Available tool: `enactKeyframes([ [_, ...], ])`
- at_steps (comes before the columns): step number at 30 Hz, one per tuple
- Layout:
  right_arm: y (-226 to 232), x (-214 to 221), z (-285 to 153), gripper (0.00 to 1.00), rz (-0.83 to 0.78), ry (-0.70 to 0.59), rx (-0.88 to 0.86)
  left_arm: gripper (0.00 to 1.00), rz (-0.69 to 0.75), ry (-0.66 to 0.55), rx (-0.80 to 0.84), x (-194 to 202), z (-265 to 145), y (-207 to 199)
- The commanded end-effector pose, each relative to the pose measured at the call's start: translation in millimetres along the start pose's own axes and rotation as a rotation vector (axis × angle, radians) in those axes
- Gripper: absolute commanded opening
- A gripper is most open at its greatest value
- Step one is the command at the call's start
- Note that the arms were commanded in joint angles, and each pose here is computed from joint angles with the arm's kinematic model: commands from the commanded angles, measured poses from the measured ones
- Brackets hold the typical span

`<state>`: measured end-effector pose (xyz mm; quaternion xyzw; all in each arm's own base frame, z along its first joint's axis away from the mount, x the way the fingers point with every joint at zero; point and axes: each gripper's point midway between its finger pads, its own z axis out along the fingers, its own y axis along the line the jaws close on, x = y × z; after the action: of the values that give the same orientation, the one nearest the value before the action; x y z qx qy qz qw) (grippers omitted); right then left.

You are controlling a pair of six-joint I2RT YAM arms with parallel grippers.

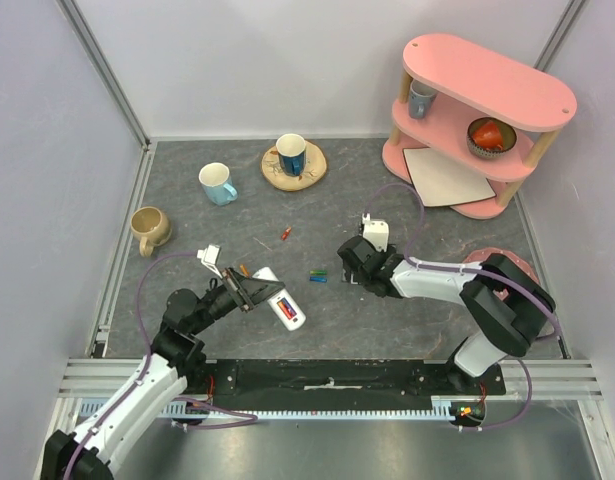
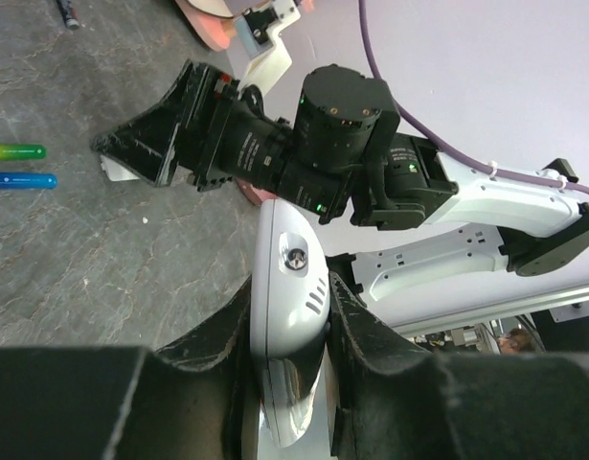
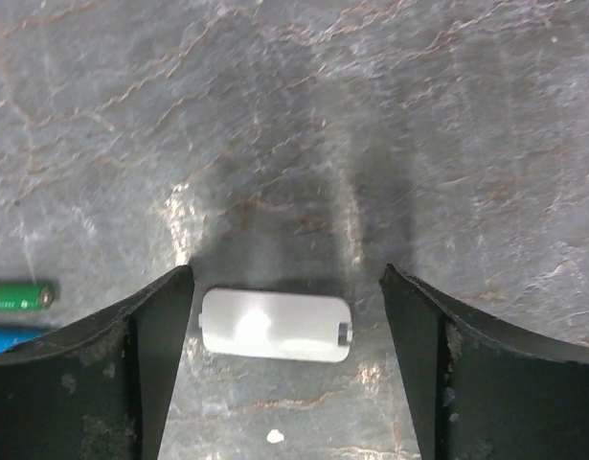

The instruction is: Load the batteries into the remote control

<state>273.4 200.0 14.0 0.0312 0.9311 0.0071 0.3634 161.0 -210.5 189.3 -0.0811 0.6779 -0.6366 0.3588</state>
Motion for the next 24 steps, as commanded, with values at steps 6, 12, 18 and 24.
enactKeyframes([
  [6, -18, 6, -6, 0.97, -0.040, 0.074, 0.041, 0.02, 0.047, -0.027, 0.048, -6, 3, -7],
  [12, -2, -23, -24, 0.95, -0.337, 0.037, -0.102, 0.02, 0.058, -0.017, 0.055, -3, 1, -7],
  [18, 11, -25, -35, 0.92, -0.558, 0.067, -0.222, 0.02, 0.054, -0.025, 0.060, -2, -1, -4],
  [24, 12, -14, -33, 0.89, -0.654, 0.116, -0.262, 0.02, 0.055, -0.023, 0.076, -1, -3, -7],
])
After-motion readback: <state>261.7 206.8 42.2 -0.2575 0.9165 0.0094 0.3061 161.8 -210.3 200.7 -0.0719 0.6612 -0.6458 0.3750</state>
